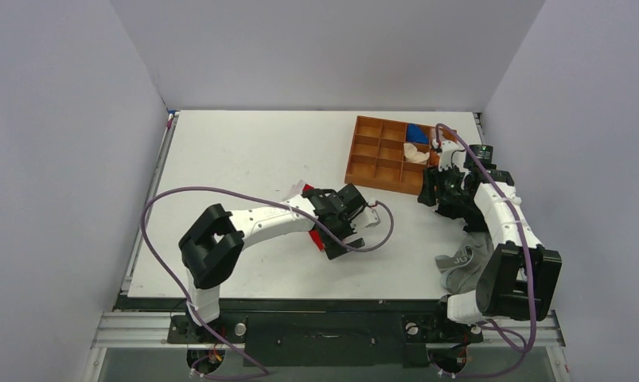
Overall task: Roll the underwear
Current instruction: Roll the underwear to the center of the board.
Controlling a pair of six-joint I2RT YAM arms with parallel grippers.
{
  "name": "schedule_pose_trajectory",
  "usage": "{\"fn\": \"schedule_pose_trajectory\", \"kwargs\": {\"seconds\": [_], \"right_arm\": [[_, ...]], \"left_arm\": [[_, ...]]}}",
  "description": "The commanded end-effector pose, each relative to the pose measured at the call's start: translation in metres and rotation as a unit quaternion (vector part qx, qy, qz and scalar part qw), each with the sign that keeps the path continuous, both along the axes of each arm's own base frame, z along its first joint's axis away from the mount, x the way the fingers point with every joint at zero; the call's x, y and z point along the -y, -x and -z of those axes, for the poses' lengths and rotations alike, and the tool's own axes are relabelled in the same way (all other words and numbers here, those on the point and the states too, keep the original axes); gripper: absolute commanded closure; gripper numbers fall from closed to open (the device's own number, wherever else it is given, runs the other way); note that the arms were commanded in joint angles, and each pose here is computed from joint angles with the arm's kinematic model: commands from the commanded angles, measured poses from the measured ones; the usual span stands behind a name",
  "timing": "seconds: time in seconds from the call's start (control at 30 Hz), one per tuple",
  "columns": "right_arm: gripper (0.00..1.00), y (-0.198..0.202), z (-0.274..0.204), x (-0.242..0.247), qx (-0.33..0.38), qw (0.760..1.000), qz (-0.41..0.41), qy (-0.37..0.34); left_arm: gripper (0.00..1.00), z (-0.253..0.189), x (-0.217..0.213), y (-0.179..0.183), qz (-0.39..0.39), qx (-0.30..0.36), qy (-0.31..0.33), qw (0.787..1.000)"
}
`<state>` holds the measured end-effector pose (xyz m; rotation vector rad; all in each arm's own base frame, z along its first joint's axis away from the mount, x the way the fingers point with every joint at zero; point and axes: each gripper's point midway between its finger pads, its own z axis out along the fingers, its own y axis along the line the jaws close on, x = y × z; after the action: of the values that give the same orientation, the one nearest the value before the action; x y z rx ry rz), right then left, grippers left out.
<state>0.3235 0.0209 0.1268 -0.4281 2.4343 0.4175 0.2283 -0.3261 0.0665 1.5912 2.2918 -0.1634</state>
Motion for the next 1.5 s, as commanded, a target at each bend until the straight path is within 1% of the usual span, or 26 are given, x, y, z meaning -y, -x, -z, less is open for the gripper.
{"fn": "schedule_pose_trajectory", "kwargs": {"seconds": [0.0, 0.1, 0.3, 0.47, 0.53, 0.63, 0.8, 0.97, 1.23, 1.4, 1.43, 1.47], "right_arm": [[0.48, -0.005, -0.003, 0.001, 0.010, 1.000, -0.008, 0.002], [0.48, -0.004, -0.003, 0.001, 0.009, 1.000, -0.008, 0.002], [0.48, -0.004, -0.001, 0.001, 0.007, 1.000, -0.009, 0.001], [0.48, -0.004, -0.001, 0.001, 0.005, 1.000, -0.011, 0.000], [0.48, -0.003, 0.000, 0.001, 0.004, 1.000, -0.011, -0.001], [0.48, -0.003, 0.000, 0.001, 0.004, 1.000, -0.013, 0.000], [0.48, -0.002, 0.000, 0.000, 0.003, 1.000, -0.014, -0.001], [0.49, -0.002, 0.000, 0.000, 0.004, 1.000, -0.014, -0.002], [0.47, -0.005, -0.009, -0.001, 0.022, 1.000, -0.003, -0.007], [0.44, -0.007, -0.025, -0.003, 0.055, 0.998, 0.019, -0.020], [0.42, -0.007, -0.031, -0.003, 0.065, 0.997, 0.023, -0.021], [0.39, -0.007, -0.031, -0.005, 0.067, 0.997, 0.028, -0.026]], "left_arm": [[0.10, 0.006, 0.000, -0.014, -0.007, 0.061, -0.022, 0.998], [0.13, 0.015, 0.000, -0.014, -0.009, 0.073, -0.037, 0.997], [0.22, 0.025, 0.003, -0.013, -0.007, 0.078, -0.047, 0.996], [0.27, 0.031, 0.005, -0.016, -0.009, 0.090, -0.056, 0.994], [0.31, 0.034, 0.004, -0.018, -0.011, 0.094, -0.062, 0.994], [0.36, 0.039, 0.003, -0.017, -0.011, 0.091, -0.067, 0.994], [0.40, 0.048, -0.003, -0.014, -0.006, 0.085, -0.075, 0.994], [0.47, 0.056, -0.010, -0.010, 0.001, 0.075, -0.081, 0.994], [0.65, 0.072, -0.019, 0.004, 0.021, 0.032, -0.068, 0.997], [0.86, 0.078, -0.023, 0.010, 0.039, 0.012, -0.060, 0.997], [0.89, 0.078, -0.022, 0.012, 0.043, 0.006, -0.054, 0.998], [0.94, 0.077, -0.022, 0.012, 0.051, 0.004, -0.051, 0.997]]}}
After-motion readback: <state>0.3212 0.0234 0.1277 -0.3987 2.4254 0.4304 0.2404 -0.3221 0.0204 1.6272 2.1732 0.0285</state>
